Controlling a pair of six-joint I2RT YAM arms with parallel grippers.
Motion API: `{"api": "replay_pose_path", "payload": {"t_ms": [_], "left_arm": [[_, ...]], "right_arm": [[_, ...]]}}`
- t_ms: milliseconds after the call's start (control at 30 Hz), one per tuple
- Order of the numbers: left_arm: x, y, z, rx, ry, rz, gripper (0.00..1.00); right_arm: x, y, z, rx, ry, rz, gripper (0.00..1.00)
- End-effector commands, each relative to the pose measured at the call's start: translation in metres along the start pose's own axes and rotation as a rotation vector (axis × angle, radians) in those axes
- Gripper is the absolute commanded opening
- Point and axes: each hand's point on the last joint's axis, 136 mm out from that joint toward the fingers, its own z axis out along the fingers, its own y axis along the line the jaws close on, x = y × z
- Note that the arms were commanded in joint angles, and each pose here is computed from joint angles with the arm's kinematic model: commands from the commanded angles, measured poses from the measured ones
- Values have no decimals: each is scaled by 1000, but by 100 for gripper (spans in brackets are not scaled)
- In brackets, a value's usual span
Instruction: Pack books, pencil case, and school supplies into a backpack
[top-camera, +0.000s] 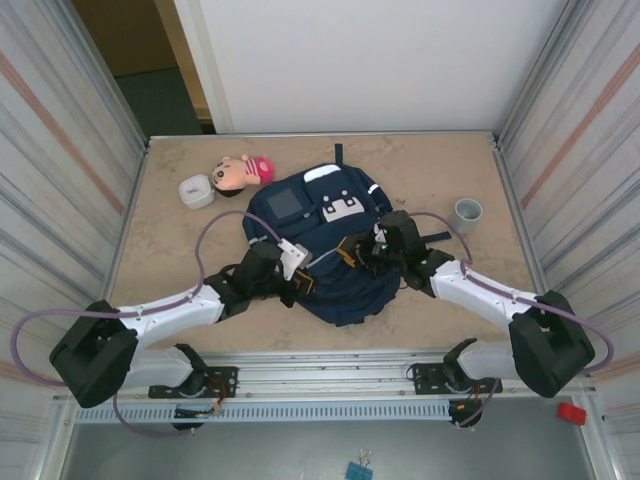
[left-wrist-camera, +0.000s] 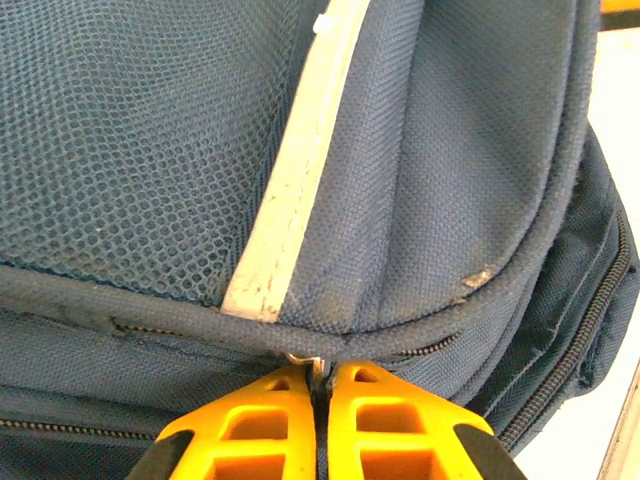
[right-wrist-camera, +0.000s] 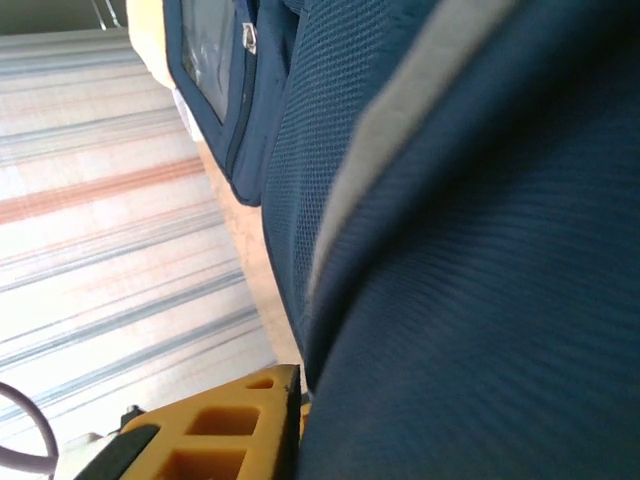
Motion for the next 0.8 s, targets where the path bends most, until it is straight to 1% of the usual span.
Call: {"api": "replay_pose_path", "payload": {"t_ms": [0, 100, 167, 267, 367, 467, 533, 633, 767], "left_arm": [[-33, -30, -7, 89, -91, 38, 0], [-37, -42, -7, 119, -96, 48, 0], [-40, -56, -7, 161, -105, 64, 4], [-49, -78, -9, 207, -119, 108, 17], [-61, -86, -16, 209, -143, 152, 35], [-67, -76, -29, 130, -146, 233, 53], [-67, -62, -39, 56, -141, 313, 67], [-66, -35, -52, -23, -126, 421, 78], [-61, -17, -52, -59, -69, 625, 84]], "right_arm": [[3, 11, 8, -45, 11, -11, 11], [-1, 17, 11, -64, 11, -19, 7], [-3, 21, 13, -70, 20, -29, 5], [-4, 24, 12, -75, 43, -51, 3], [-8, 19, 5, -56, 95, -81, 3], [-9, 15, -9, -29, 181, -163, 3], [-9, 14, -22, -3, 235, -250, 3], [-9, 16, -36, 1, 307, -323, 3], [-8, 22, -43, -36, 372, -356, 3]]}}
